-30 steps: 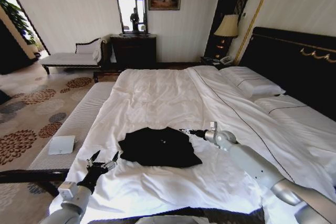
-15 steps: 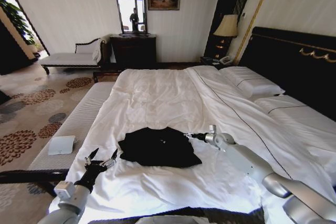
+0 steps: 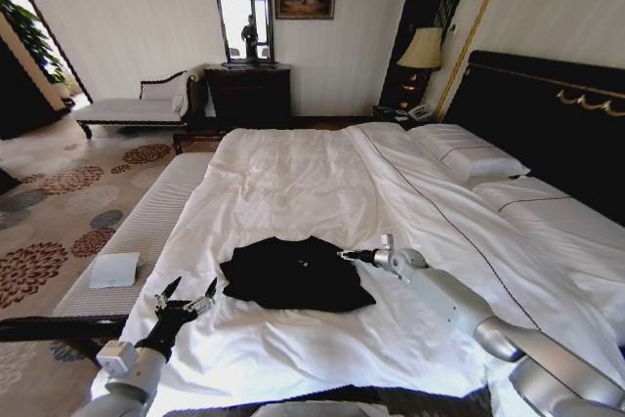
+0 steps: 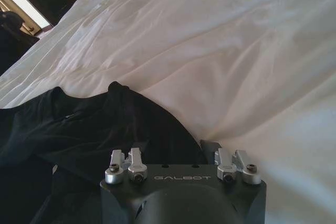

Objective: Fold the clothes on the bed.

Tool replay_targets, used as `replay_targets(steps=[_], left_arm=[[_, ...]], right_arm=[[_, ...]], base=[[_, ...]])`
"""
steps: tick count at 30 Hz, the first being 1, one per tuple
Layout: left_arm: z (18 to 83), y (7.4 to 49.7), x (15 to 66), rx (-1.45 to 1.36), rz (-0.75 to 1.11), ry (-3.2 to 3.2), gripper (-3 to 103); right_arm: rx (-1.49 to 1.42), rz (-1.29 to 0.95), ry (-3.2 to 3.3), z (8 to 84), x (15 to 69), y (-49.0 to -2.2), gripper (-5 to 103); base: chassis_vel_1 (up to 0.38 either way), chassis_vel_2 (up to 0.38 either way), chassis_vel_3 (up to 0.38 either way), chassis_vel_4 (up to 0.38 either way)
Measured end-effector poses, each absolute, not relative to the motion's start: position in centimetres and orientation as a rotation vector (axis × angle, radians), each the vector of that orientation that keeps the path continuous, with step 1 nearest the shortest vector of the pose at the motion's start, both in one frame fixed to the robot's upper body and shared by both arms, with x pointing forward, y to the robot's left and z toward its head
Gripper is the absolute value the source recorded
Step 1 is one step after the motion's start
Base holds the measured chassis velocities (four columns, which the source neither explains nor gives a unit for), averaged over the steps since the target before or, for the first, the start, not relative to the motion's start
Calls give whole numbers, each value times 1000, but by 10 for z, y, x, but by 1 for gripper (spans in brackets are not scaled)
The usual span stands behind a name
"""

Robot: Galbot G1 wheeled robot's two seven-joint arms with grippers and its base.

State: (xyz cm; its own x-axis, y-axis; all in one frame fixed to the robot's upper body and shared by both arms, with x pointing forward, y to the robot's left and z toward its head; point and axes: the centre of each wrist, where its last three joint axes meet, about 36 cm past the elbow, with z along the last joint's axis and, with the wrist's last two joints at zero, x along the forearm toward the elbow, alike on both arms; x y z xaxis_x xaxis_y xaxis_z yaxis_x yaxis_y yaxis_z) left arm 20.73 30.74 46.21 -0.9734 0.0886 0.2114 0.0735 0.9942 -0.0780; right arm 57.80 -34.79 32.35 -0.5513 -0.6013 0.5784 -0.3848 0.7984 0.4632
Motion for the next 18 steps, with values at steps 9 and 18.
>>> replay_targets(steps=[9, 18], left_arm=[[465, 314, 214, -99, 103, -2942, 100], [462, 314, 216, -88, 127, -2925, 100]], right_arm=[[747, -368, -2202, 322, 574, -343, 29], [768, -370, -2200, 323, 569, -338, 1]], base=[[0, 0, 0, 0], [0, 0, 0, 0]])
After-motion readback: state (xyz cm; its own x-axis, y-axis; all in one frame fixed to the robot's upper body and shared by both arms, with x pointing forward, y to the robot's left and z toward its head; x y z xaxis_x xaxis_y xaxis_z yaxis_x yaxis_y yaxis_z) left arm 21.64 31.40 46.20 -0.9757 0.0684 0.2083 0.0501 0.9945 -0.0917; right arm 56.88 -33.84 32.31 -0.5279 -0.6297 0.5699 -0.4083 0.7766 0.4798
